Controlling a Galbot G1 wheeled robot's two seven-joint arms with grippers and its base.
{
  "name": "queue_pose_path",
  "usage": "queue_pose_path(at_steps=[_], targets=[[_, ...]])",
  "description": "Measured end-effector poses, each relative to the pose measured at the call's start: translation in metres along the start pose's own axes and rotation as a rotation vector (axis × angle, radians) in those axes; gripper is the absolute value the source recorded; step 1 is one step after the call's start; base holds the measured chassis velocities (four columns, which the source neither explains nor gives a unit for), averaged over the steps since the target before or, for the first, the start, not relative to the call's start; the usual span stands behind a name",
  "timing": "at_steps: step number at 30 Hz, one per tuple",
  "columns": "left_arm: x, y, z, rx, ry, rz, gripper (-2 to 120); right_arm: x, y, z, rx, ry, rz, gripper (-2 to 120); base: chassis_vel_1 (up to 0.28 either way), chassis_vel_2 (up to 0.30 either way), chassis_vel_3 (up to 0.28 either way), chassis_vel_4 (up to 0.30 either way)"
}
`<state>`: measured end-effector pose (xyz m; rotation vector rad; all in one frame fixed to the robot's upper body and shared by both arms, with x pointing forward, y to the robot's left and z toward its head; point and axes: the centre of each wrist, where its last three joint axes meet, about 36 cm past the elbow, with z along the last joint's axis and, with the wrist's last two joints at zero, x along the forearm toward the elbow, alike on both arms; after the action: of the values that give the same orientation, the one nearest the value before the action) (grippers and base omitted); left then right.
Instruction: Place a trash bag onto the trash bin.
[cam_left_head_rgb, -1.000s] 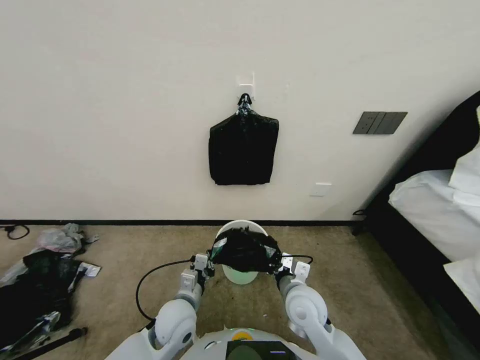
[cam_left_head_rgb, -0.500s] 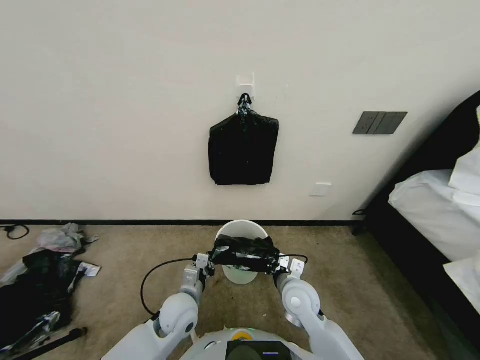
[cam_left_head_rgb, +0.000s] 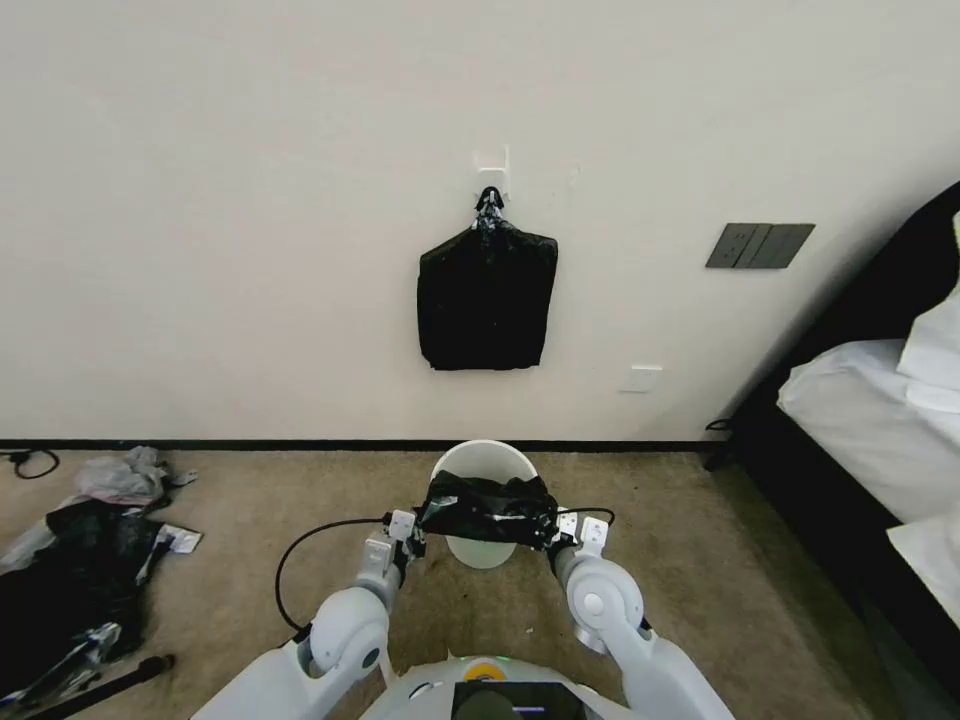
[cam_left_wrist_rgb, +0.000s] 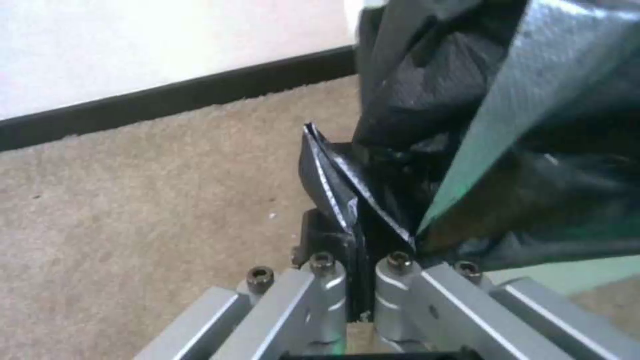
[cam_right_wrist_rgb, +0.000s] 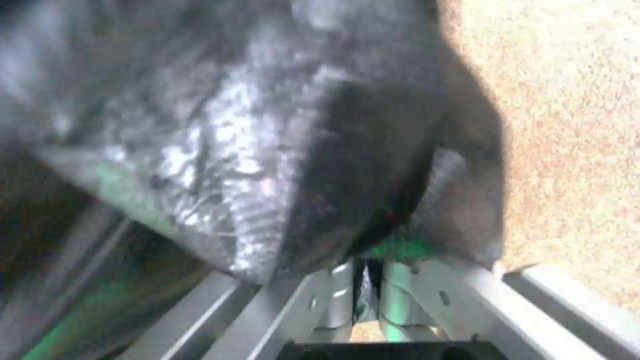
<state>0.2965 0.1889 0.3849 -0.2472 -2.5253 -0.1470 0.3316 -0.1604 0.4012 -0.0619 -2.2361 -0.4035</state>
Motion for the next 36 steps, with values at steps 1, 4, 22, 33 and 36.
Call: queue_pose_path(at_steps=[1,4,22,33,36], targets=[[0.0,0.0,0.0,0.0,0.0,0.0,0,0.0,0.0,0.0,0.0,0.0,0.0,0,0.0,0.0,0.0,0.0],[-0.012,0.001,-0.001,0.013,-0.006,-0.016,0,-0.007,0.001,-0.004,-0.001,-0.005,0.005,0,0.0,0.0,0.0,0.0],[0.0,-0.004,0.009,0.018,0.003,-0.016,19,0.013,-0.012,0.011,0.046,-0.03,0.0,24,0.0,0.0,0.0,0.0],[0.042,0.004,0.025,-0.02,-0.03,-0.036,63,0.065,-0.016,0.027,0.109,-0.065,-0.056,67,0.0,0.0,0.0,0.0],[0.05,0.004,0.025,-0.029,-0.052,-0.032,73,0.074,-0.016,0.032,0.125,-0.073,-0.063,78,0.0,0.0,0.0,0.0]])
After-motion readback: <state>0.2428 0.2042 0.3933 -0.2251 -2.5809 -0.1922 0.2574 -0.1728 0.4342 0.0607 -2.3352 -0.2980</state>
